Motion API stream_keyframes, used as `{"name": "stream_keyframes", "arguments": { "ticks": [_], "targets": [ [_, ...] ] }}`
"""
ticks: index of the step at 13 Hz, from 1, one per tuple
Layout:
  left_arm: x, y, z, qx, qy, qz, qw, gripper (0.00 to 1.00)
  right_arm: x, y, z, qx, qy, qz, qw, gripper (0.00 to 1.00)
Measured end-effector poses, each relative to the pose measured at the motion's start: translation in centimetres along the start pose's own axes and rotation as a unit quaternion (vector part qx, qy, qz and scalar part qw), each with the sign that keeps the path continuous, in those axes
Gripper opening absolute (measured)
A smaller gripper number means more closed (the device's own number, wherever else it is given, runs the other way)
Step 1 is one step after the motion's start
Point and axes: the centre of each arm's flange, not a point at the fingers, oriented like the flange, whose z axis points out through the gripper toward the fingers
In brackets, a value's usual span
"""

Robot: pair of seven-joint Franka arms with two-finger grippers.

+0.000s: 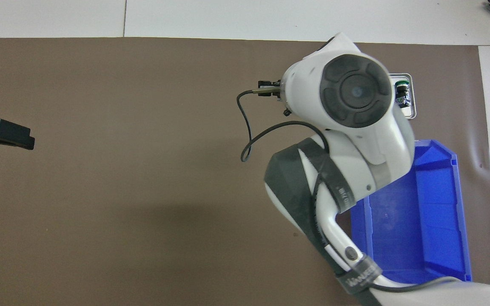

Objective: Place and press button with both arms
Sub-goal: 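Lift the component and carry it over the blue bin, then lower the component into the blue bin and open the right gripper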

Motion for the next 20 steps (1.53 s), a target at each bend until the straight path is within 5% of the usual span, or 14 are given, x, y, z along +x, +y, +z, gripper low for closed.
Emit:
{"name": "stream_keyframes", "arguments": {
  "ticks": [7, 13, 20],
  "targets": [
    [0.0, 0.0, 0.0, 0.0, 0.0, 0.0, 1.0, 1.0, 1.8, 20.4, 2.6, 0.011, -0.068, -0.055, 0.996, 0.43],
    [0.0, 0.0, 0.0, 0.0, 0.0, 0.0, 1.0, 1.0, -7.4, 26.8, 7.2, 0.027, -0.131, -0.09, 0.987, 0.43],
    [0.0, 0.0, 0.0, 0.0, 0.0, 0.0, 1.0, 1.0, -19.4, 27.0, 13.3, 0.023, -0.101, -0.082, 0.991, 0.43]
  ]
}}
